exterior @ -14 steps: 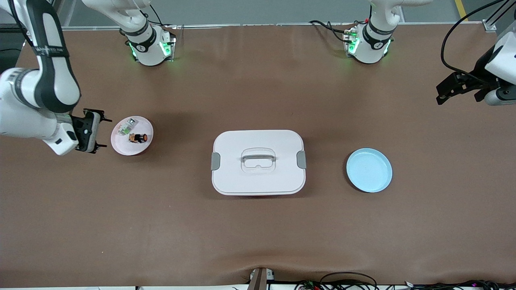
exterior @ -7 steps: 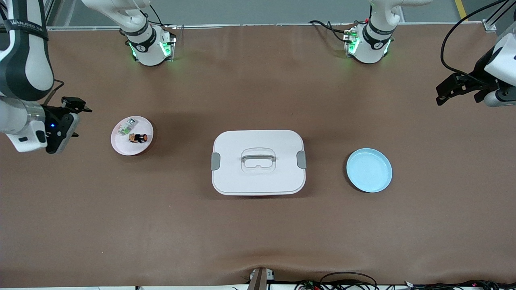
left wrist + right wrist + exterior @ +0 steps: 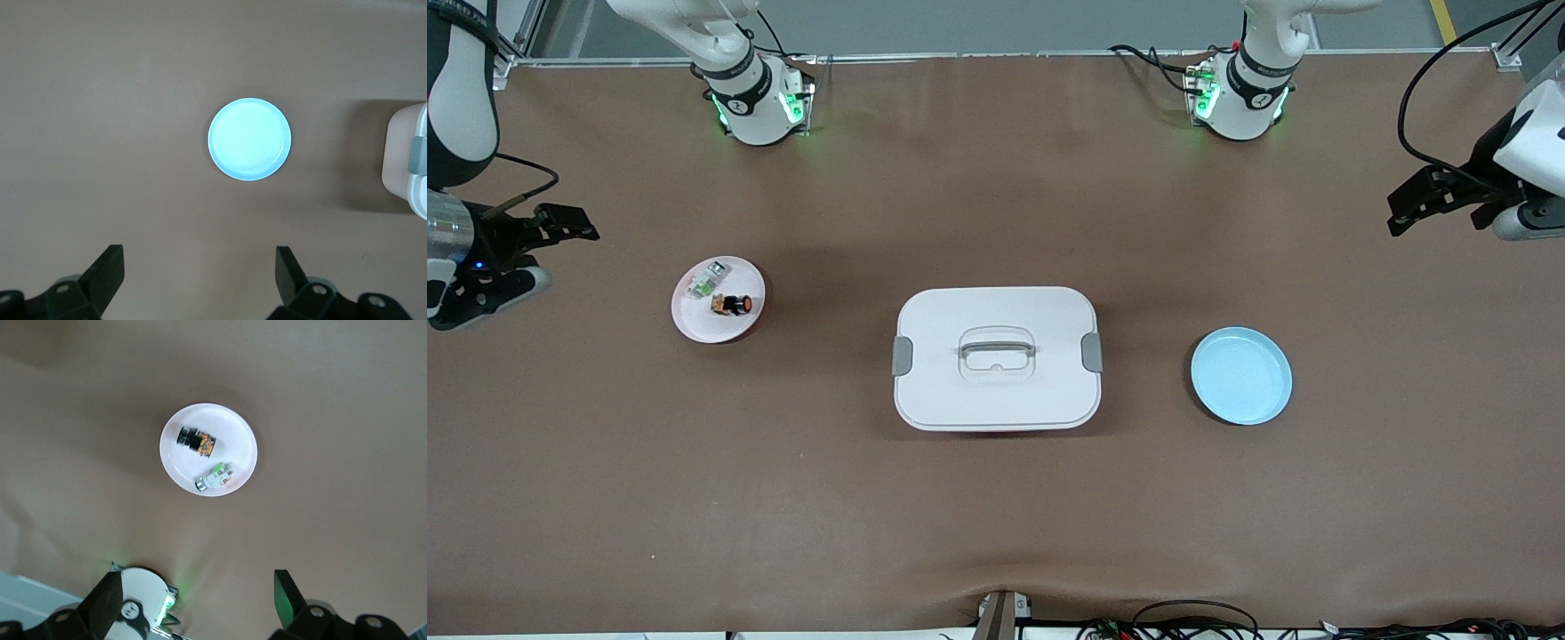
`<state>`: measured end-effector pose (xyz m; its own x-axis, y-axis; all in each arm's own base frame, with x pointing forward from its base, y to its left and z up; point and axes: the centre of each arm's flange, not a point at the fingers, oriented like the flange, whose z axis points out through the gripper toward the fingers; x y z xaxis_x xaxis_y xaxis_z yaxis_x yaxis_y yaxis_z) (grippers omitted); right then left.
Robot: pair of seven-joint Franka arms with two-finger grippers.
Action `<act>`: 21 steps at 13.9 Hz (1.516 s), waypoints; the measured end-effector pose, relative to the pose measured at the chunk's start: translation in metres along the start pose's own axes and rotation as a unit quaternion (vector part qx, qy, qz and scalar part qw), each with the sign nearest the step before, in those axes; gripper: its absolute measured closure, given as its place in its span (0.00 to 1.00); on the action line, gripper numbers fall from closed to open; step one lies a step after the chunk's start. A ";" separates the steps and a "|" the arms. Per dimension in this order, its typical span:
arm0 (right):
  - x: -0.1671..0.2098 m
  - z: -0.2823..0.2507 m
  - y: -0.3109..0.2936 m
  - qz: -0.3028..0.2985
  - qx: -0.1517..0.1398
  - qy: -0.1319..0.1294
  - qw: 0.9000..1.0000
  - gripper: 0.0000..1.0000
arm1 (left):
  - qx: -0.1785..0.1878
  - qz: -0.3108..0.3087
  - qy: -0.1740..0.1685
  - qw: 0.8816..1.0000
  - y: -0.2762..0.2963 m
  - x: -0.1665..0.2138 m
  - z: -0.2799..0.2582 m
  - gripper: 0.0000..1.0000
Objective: Transfer orange switch to right arm and place
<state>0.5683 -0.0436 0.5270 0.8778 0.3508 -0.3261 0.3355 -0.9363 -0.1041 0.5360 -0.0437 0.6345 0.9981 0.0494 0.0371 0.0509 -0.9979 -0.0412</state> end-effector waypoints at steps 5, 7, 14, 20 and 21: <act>0.014 -0.029 -0.044 0.071 -0.023 0.027 0.997 0.00 | -0.001 0.002 0.009 1.000 0.002 0.001 -0.004 0.00; 0.016 -0.032 -0.049 0.099 -0.024 0.032 0.994 0.00 | -0.002 0.003 0.011 1.000 0.004 0.002 -0.005 0.00; -0.022 -0.083 -0.020 0.153 -0.016 0.065 0.986 0.00 | -0.001 0.025 0.009 1.000 0.015 -0.002 -0.012 0.00; -0.034 -0.093 0.002 0.173 -0.012 0.088 0.981 0.00 | 0.000 0.039 0.003 0.999 0.029 -0.006 -0.013 0.00; -0.035 -0.093 0.003 0.176 -0.011 0.090 0.980 0.00 | -0.001 0.038 0.005 0.999 0.028 -0.006 -0.015 0.00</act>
<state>0.5709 -0.0571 0.6258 0.9859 0.0064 -0.1674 0.0075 -1.0000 0.0058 0.5306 -0.0727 0.6484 0.9987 -0.0272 0.0441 -0.0253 -0.9988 -0.0428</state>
